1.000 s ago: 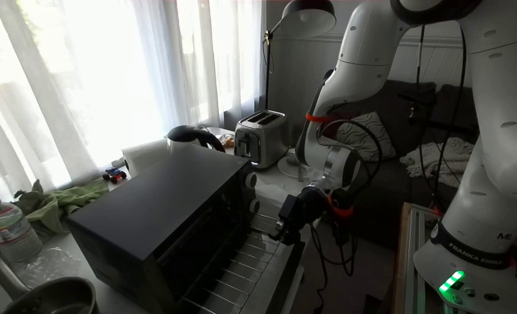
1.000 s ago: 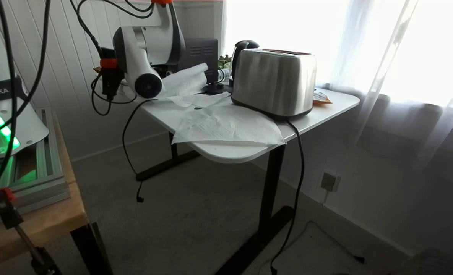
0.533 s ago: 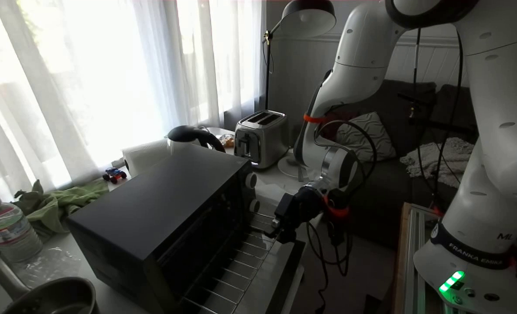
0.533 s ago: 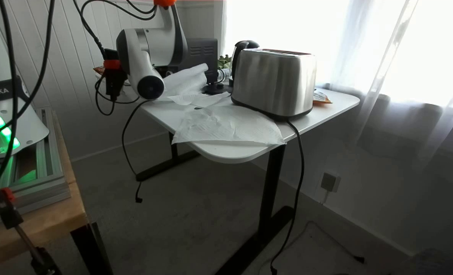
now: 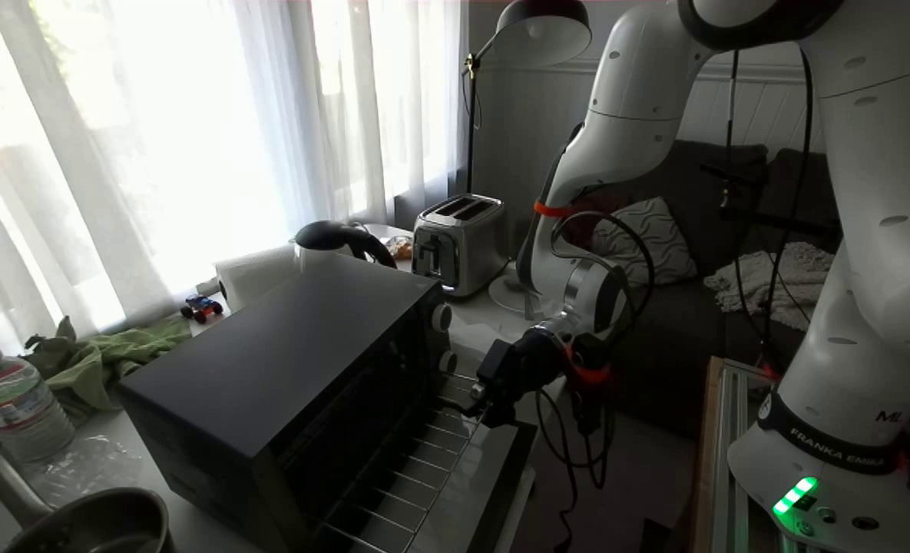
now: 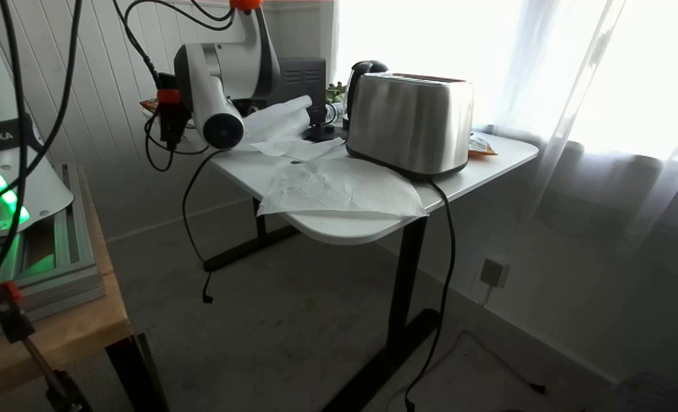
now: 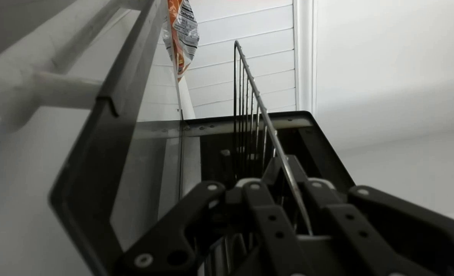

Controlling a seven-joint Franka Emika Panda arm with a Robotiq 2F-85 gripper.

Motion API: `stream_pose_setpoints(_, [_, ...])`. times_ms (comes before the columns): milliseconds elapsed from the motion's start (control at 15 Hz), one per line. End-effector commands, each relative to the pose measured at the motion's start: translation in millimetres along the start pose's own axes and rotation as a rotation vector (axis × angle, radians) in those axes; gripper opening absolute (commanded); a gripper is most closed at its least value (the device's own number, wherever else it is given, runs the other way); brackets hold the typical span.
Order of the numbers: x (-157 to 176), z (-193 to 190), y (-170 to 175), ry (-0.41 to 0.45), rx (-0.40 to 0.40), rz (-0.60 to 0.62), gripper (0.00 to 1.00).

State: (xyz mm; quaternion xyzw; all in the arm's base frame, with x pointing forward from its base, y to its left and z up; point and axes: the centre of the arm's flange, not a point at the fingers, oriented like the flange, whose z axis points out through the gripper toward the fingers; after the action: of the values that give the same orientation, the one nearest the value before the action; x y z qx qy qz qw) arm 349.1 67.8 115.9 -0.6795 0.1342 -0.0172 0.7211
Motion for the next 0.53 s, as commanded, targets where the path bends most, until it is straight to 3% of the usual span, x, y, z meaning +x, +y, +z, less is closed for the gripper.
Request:
stream_pose_setpoints(0, [11.0,20.9,-3.0,0.045,0.023,0.009,0.04])
stream_pose_setpoints(200, [11.3,21.9,-4.0,0.054,0.024,0.012,0.04])
stream_pose_setpoints(400, [10.8,19.1,-5.6,0.056,0.026,0.011,0.14])
stream_pose_setpoints(467, [10.9,18.1,-6.3,0.057,0.027,0.012,0.36])
